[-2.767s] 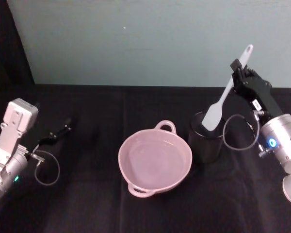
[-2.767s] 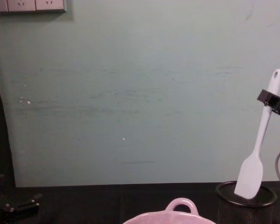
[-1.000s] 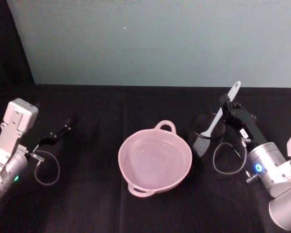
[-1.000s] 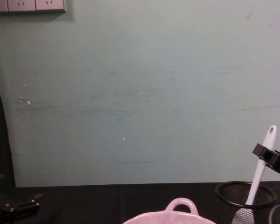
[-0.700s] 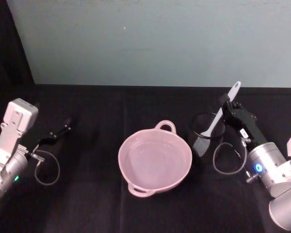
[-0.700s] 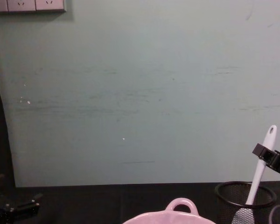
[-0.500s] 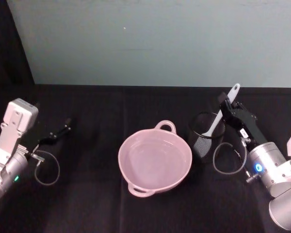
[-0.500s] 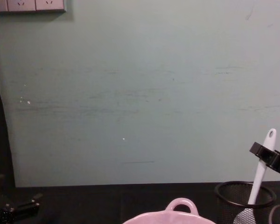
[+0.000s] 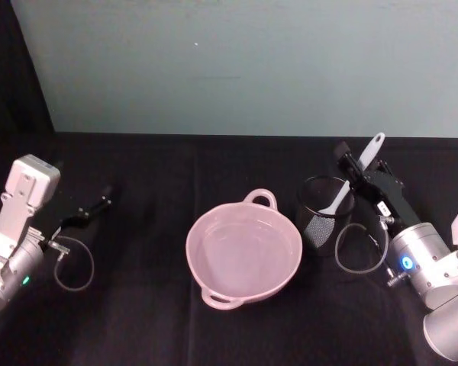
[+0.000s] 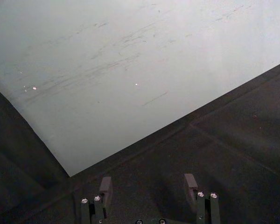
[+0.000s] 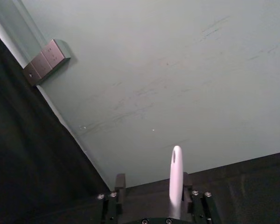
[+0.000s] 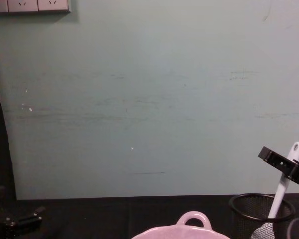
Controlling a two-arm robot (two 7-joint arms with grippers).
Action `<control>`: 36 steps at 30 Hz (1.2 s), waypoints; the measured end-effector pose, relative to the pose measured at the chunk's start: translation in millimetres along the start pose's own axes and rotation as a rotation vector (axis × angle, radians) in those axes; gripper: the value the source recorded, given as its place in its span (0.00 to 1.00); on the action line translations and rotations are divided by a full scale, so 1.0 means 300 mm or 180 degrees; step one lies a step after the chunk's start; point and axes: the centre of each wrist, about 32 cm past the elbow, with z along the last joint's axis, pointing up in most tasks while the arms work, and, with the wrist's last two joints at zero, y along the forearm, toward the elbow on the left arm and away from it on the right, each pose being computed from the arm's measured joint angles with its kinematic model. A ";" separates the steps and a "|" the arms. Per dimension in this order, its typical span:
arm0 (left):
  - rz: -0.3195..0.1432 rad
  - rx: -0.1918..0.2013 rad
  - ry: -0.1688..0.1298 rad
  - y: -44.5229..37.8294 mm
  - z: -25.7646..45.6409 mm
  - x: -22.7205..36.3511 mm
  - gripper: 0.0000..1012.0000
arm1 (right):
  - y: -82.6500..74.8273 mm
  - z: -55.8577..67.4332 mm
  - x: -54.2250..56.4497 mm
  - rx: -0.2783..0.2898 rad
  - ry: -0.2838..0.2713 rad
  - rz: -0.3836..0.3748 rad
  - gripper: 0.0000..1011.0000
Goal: Use the one hand to pick up the spoon and stir the clear water in the bowl.
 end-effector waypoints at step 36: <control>0.0000 0.0000 0.0000 0.000 0.000 0.000 0.99 | -0.068 0.005 -0.017 -0.0254 -0.1261 -0.0477 0.99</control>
